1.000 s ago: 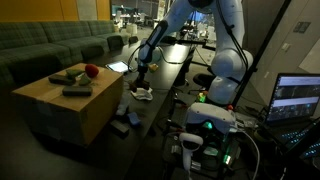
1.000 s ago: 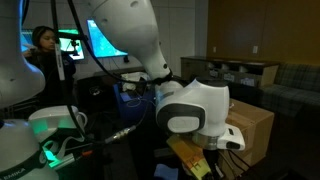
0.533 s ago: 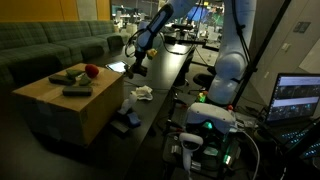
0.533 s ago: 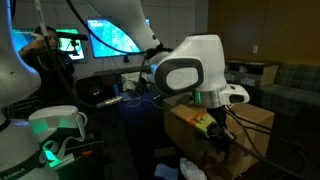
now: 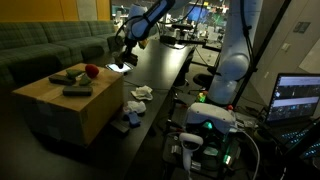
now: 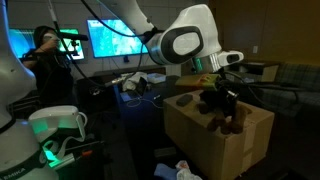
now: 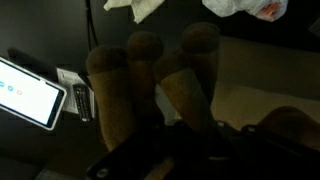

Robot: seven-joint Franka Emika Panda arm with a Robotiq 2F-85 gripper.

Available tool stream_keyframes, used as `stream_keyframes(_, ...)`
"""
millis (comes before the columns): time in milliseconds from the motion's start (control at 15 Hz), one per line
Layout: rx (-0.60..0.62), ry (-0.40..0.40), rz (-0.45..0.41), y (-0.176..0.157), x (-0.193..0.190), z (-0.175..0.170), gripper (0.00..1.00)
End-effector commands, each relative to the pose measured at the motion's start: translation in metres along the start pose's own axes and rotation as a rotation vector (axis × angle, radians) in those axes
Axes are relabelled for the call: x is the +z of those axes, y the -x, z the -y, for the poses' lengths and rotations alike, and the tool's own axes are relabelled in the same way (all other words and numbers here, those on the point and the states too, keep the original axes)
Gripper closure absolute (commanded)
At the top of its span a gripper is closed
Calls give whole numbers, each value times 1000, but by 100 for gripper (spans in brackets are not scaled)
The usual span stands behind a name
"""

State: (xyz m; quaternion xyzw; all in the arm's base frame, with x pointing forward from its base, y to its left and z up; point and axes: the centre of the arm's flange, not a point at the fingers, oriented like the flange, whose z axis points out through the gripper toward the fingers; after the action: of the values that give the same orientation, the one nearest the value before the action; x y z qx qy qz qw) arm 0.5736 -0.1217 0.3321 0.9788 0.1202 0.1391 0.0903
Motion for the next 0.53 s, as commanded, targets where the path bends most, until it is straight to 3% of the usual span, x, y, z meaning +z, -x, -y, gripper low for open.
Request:
stream_keyframes(0,-54,28,-59,-37,-13,12,89)
stream_keyframes(467,-132,-9,-162,-78,1,68,89)
